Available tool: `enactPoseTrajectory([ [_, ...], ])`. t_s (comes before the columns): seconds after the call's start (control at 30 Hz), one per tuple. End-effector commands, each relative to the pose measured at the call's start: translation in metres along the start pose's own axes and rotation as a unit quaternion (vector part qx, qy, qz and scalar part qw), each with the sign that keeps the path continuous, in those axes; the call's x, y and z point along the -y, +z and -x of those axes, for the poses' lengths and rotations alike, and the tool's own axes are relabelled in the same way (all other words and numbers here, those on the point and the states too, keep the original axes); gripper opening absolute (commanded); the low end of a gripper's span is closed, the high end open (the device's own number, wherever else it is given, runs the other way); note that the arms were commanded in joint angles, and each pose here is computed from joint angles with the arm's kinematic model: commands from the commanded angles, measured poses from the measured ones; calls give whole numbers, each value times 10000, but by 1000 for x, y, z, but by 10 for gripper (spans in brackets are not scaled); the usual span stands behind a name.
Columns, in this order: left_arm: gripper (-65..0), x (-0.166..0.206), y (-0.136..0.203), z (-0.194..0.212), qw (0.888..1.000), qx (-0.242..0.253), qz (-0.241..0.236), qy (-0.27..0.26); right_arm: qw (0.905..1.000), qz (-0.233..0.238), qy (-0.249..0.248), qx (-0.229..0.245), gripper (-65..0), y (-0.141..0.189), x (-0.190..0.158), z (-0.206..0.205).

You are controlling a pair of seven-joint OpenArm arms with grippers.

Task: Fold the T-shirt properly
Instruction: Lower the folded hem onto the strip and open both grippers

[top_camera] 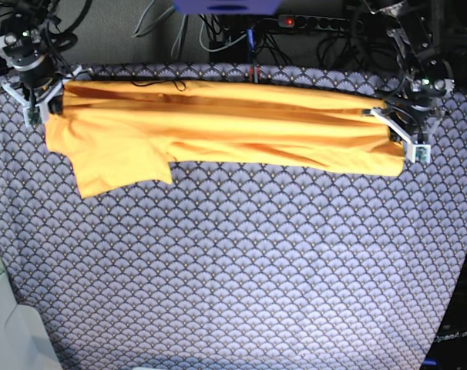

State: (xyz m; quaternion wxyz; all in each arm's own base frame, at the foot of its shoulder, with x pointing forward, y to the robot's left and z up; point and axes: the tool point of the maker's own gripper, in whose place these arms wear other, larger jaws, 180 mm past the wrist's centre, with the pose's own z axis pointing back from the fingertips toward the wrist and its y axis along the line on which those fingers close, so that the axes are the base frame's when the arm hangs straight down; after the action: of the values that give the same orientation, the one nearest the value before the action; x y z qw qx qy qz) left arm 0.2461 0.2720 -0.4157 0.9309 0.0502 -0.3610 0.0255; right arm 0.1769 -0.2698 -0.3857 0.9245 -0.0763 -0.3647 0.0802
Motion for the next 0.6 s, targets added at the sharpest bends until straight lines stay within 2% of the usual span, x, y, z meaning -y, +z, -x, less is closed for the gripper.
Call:
enactPoseTrajectory([
  [0.0, -650, -8, 2, -13, 9997, 182, -111, -68, 9999, 88, 29, 69, -650, 2, 7, -3],
  [0.57, -650, -9, 2, -14, 9997, 186, -122, -68, 9998, 33, -123, -162, -650, -5, 6, 15],
])
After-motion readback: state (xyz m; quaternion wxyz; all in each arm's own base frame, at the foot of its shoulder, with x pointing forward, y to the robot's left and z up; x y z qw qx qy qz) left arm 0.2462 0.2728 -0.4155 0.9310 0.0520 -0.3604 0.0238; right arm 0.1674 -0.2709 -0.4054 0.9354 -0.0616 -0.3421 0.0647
